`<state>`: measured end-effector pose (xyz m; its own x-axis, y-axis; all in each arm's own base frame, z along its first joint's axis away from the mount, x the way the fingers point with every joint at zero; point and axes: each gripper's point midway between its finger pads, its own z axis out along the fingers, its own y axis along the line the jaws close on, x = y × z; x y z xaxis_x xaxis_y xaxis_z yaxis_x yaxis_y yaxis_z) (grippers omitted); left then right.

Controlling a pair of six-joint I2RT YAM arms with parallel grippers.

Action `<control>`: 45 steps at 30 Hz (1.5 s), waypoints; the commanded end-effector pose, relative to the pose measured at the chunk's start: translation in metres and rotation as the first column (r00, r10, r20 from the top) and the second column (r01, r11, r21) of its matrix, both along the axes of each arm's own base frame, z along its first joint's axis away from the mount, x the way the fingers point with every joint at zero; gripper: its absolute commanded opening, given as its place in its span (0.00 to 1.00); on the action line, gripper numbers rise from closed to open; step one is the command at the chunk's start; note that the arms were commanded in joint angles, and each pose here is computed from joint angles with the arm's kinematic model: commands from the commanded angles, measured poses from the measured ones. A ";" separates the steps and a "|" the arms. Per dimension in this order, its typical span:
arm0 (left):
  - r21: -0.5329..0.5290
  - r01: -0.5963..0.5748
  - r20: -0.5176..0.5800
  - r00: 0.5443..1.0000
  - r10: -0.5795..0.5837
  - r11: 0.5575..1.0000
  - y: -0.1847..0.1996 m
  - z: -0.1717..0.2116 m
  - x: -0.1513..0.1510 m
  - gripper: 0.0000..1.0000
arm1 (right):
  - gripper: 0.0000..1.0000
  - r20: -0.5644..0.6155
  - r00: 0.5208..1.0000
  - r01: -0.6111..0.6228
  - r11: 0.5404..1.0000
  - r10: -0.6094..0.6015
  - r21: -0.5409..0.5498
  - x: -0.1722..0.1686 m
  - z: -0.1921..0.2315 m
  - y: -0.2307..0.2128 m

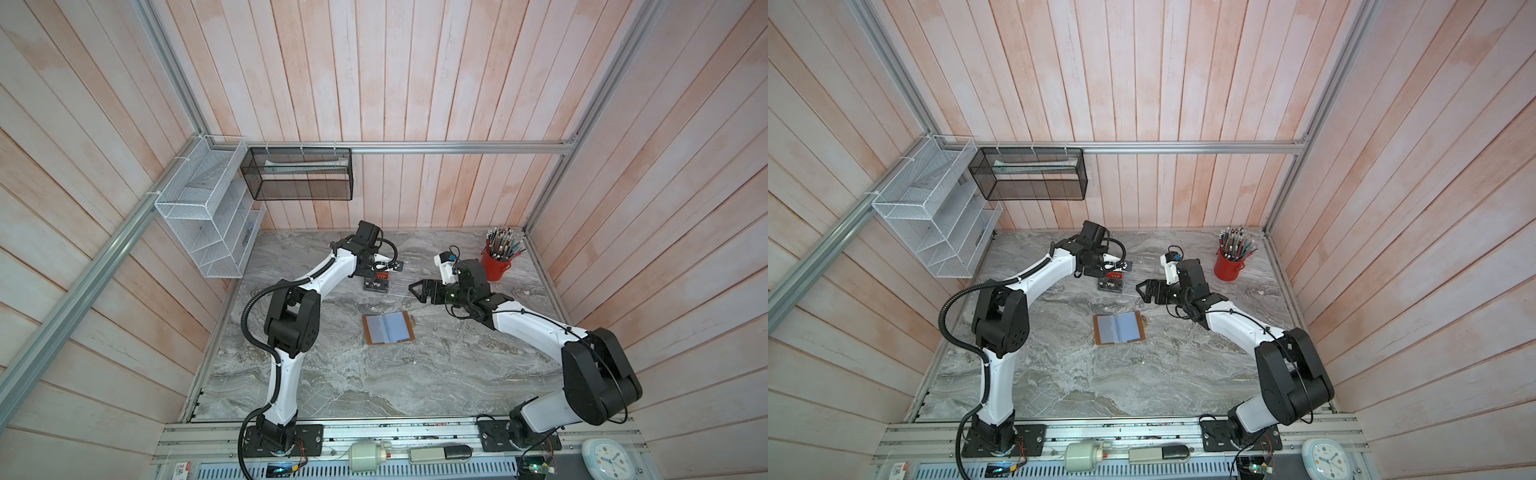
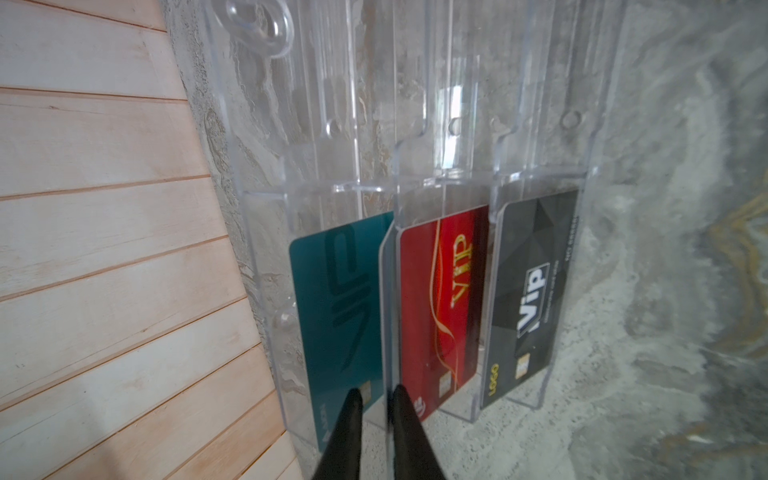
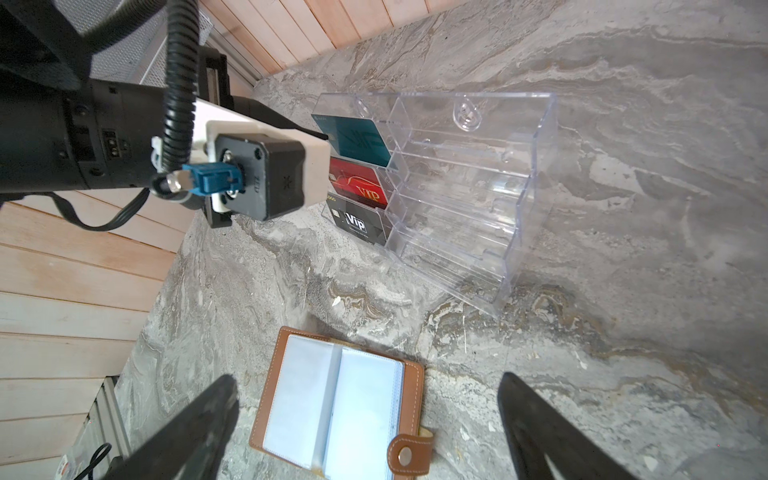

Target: Take the credit cards out of the card holder

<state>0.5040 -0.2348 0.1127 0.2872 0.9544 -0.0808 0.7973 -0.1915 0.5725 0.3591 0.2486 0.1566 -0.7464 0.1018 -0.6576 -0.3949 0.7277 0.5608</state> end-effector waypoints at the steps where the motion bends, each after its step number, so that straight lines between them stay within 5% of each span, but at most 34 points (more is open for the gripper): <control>1: -0.012 0.000 0.020 1.000 0.000 1.000 0.000 0.007 0.002 0.21 | 0.98 0.014 1.000 -0.008 1.000 0.008 0.022 -0.001 0.008 0.001; 10: -0.074 -0.019 0.073 0.997 0.024 0.997 -0.006 0.033 0.006 0.33 | 0.98 0.011 1.000 -0.003 1.000 0.002 0.017 -0.002 0.007 -0.001; 12: -0.111 -0.024 0.091 0.995 0.034 0.993 -0.009 0.043 0.007 0.55 | 0.98 0.014 1.000 0.003 1.000 -0.003 0.006 -0.002 0.007 -0.003; 13: -0.130 -0.025 0.096 0.995 0.038 0.991 -0.010 0.048 0.007 0.85 | 0.98 0.015 1.000 0.004 1.000 -0.004 -0.002 -0.001 0.006 -0.003; 14: -0.150 -0.025 0.101 0.994 0.041 0.988 -0.011 0.053 0.007 1.00 | 0.98 0.016 1.000 0.007 1.000 -0.007 -0.014 -0.001 0.006 -0.004; 23: -0.377 -0.063 0.144 0.982 0.125 0.924 -0.013 0.102 -0.004 1.00 | 0.98 0.062 0.997 0.058 0.986 -0.048 -0.155 0.016 0.003 -0.018; 28: -0.644 -0.120 0.132 0.955 0.264 0.756 -0.007 0.164 -0.019 1.00 | 0.98 0.119 0.991 0.090 0.947 -0.056 -0.307 0.040 -0.001 -0.018; 33: -0.843 -0.198 -0.019 0.941 0.338 0.501 -0.002 0.204 -0.048 1.00 | 0.98 0.197 0.980 0.091 0.892 -0.002 -0.442 0.067 -0.004 0.005; 38: -0.930 -0.314 -0.223 0.897 0.383 0.194 0.019 0.221 -0.069 1.00 | 0.98 0.268 0.959 0.076 0.820 0.096 -0.567 0.083 -0.011 0.035; 45: -0.902 -0.425 -0.423 0.835 0.351 -0.078 0.038 0.212 -0.100 1.00 | 0.98 0.295 0.944 0.075 0.769 0.151 -0.635 0.097 -0.026 0.068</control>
<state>0.4127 -0.2014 0.3097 -0.0964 0.1586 -0.9826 0.5753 0.8145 0.0750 0.4479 0.3177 0.1326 -0.5045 -0.3870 -0.7718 -0.5177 0.8510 -0.0883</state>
